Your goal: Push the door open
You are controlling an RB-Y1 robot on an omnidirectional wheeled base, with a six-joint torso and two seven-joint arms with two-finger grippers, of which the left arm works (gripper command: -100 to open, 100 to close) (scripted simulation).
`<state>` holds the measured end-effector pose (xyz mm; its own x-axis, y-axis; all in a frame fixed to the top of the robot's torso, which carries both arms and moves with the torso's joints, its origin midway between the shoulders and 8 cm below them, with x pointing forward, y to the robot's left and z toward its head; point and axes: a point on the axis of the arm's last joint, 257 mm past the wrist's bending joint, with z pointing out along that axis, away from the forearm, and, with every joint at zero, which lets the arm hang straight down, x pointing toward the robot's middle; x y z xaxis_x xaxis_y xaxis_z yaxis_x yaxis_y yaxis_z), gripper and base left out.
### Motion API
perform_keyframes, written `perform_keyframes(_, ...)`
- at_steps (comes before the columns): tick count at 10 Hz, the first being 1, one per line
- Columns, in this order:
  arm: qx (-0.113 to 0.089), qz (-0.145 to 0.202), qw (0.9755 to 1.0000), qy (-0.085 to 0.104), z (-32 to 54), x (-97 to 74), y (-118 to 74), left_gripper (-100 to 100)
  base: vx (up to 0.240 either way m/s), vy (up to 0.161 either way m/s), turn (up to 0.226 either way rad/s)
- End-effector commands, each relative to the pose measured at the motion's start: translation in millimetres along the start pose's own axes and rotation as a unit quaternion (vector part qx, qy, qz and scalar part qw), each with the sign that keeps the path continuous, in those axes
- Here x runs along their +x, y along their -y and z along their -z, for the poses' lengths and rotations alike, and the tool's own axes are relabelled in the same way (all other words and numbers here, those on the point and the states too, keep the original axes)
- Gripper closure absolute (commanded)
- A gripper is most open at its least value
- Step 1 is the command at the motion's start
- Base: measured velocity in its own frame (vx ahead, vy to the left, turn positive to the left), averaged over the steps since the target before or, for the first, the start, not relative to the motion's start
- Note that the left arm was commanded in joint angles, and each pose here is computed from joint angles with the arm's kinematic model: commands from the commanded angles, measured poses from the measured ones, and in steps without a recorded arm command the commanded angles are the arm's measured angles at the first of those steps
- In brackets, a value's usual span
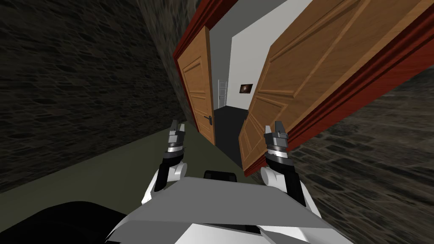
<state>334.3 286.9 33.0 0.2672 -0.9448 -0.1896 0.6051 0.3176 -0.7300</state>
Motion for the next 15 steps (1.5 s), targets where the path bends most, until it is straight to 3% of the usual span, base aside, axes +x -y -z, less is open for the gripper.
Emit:
perform_keyframes(1, -0.011, 0.011, 0.9999, -0.008, 0.3, 8.3, -13.4, -100, 0.069, -0.025, -0.091)
perform_keyframes(8, -0.053, 0.050, 0.9967, -0.035, 3.3, 41.5, -62.1, -100, 0.067, 0.130, -0.077)
perform_keyframes(15, -0.096, 0.086, 0.9895, -0.064, 9.6, 78.8, -108.4, -100, 0.062, 0.096, -0.071)
